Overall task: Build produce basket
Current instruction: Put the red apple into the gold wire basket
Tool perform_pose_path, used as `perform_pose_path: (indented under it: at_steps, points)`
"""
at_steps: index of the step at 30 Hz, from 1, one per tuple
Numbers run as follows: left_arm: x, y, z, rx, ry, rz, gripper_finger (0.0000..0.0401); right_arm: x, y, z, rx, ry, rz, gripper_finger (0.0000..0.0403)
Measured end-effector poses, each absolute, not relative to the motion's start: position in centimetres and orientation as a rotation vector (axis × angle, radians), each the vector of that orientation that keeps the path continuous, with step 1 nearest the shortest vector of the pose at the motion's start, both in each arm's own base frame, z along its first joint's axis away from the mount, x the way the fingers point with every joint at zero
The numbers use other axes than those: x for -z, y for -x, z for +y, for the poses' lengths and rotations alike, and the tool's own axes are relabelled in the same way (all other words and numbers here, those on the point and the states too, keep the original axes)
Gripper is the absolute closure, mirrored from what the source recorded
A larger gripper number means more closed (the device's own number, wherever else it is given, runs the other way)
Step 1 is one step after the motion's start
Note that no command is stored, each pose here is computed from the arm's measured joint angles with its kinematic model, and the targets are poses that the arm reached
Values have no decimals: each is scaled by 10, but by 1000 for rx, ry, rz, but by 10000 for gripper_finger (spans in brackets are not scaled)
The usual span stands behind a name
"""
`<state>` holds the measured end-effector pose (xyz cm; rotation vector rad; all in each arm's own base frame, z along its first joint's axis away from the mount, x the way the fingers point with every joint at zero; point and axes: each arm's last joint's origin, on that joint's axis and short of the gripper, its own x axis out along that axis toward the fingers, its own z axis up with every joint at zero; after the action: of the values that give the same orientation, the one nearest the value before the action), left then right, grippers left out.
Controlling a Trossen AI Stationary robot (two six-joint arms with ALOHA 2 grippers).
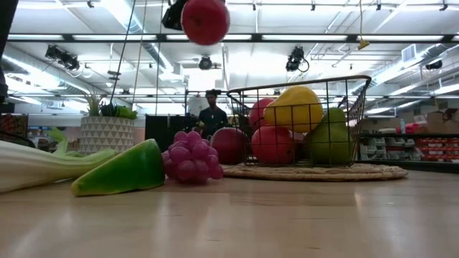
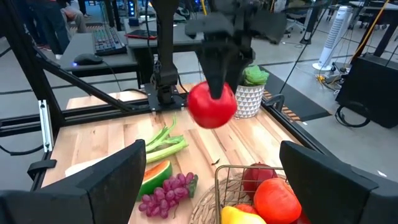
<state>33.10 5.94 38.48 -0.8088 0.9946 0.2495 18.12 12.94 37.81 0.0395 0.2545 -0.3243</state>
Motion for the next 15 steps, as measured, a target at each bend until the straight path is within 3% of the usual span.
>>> perform_pose_path:
  at_steps: [15]
  points:
    - [-403,-330,57,-201,800,940,87,-378,-181,129,324,-40,254,30]
